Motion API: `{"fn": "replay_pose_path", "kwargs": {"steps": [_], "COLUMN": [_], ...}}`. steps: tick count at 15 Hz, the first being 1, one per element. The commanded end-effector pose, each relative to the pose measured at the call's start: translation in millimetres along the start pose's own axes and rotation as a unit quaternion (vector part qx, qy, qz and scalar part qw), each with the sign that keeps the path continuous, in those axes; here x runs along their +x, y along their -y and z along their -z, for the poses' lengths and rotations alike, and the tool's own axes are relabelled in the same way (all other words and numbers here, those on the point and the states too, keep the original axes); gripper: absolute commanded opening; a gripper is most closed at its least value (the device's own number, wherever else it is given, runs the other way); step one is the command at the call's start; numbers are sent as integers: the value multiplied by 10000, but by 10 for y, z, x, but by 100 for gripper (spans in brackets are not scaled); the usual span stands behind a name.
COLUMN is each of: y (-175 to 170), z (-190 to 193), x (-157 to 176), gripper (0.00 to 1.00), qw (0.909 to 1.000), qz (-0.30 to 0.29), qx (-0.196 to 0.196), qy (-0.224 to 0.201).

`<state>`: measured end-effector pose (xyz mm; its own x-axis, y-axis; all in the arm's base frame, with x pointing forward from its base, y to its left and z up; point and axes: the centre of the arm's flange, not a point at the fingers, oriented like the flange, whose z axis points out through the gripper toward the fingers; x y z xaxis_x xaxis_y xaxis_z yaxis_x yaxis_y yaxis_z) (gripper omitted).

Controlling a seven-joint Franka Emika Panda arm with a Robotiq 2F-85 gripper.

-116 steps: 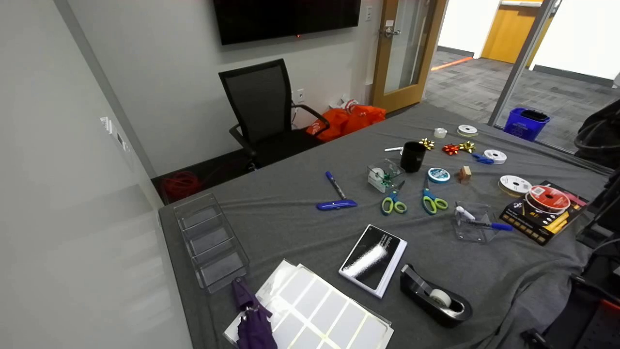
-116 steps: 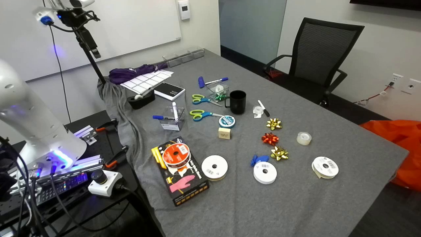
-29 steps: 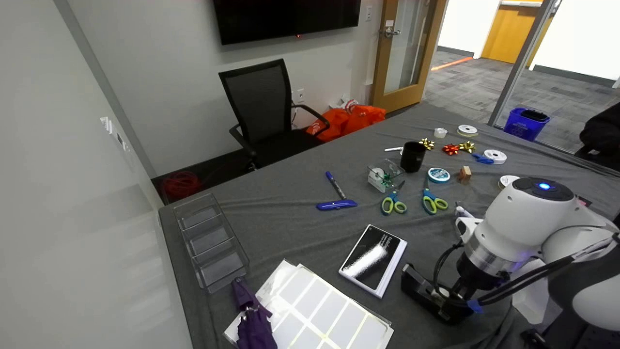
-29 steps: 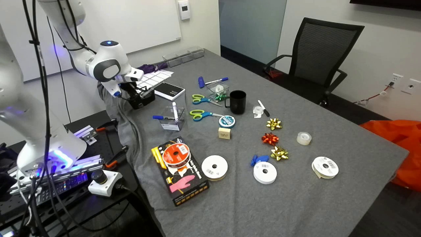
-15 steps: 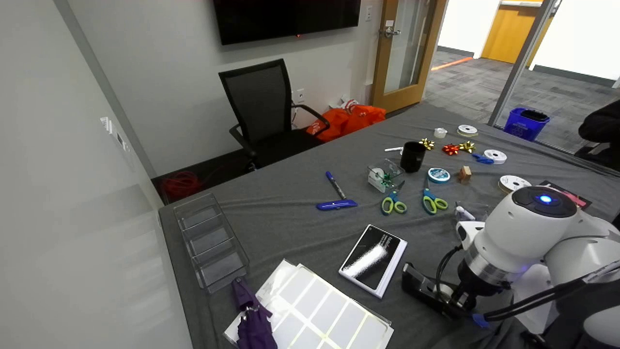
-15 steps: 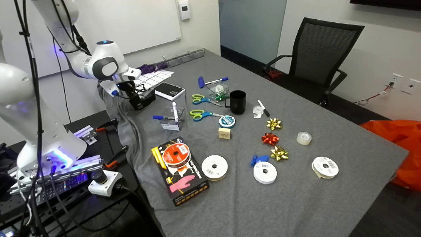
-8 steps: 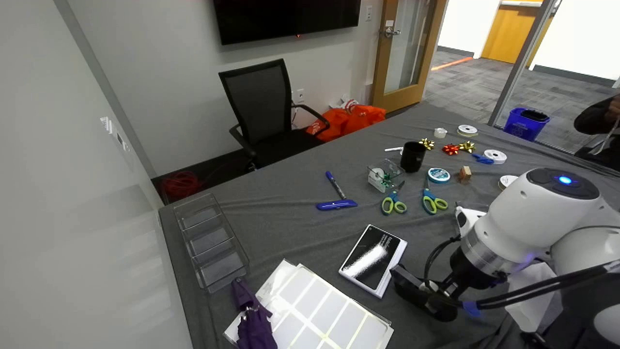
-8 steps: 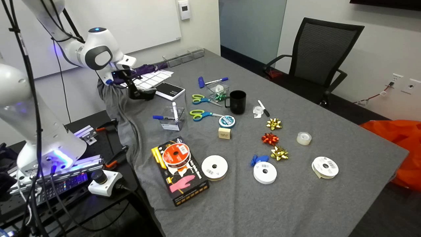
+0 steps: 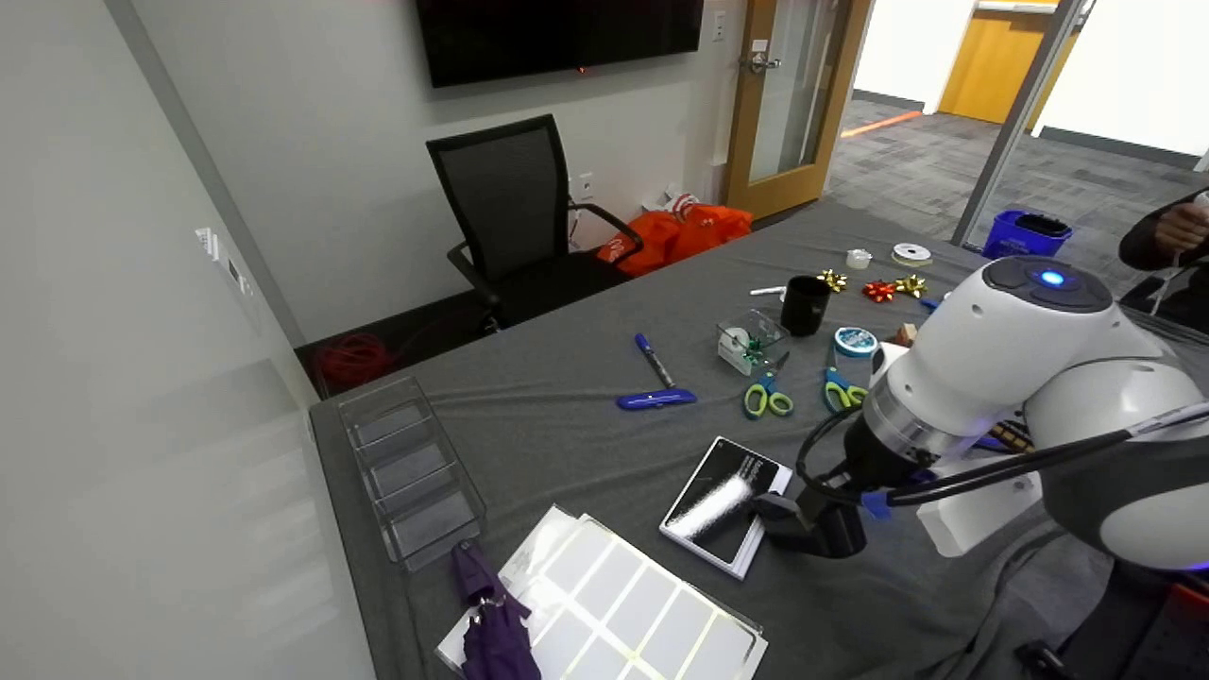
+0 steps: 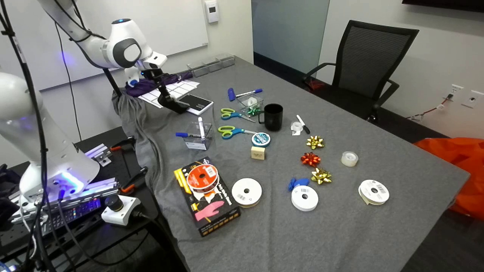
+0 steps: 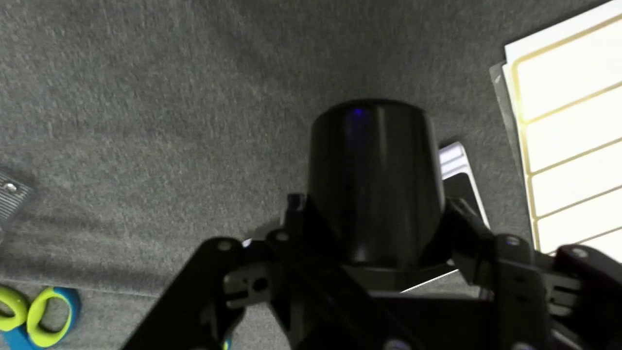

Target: Move the tape dispenser backwards

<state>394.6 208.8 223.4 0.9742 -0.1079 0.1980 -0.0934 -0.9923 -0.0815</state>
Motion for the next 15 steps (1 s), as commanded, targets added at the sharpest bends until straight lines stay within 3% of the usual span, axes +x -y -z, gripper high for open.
{"fn": "replay_pose_path", "kwargs": {"steps": [1,9,15], "y": [92,-6,-80], "z": [-130,-521,-756], "x": [79,-291,-380], "gripper": [45,45,45], "qw": [9994,9949,9901], "qz": [-160,249,366], "qx": [-301,-968,-1315], "qy": [28,141,339]}}
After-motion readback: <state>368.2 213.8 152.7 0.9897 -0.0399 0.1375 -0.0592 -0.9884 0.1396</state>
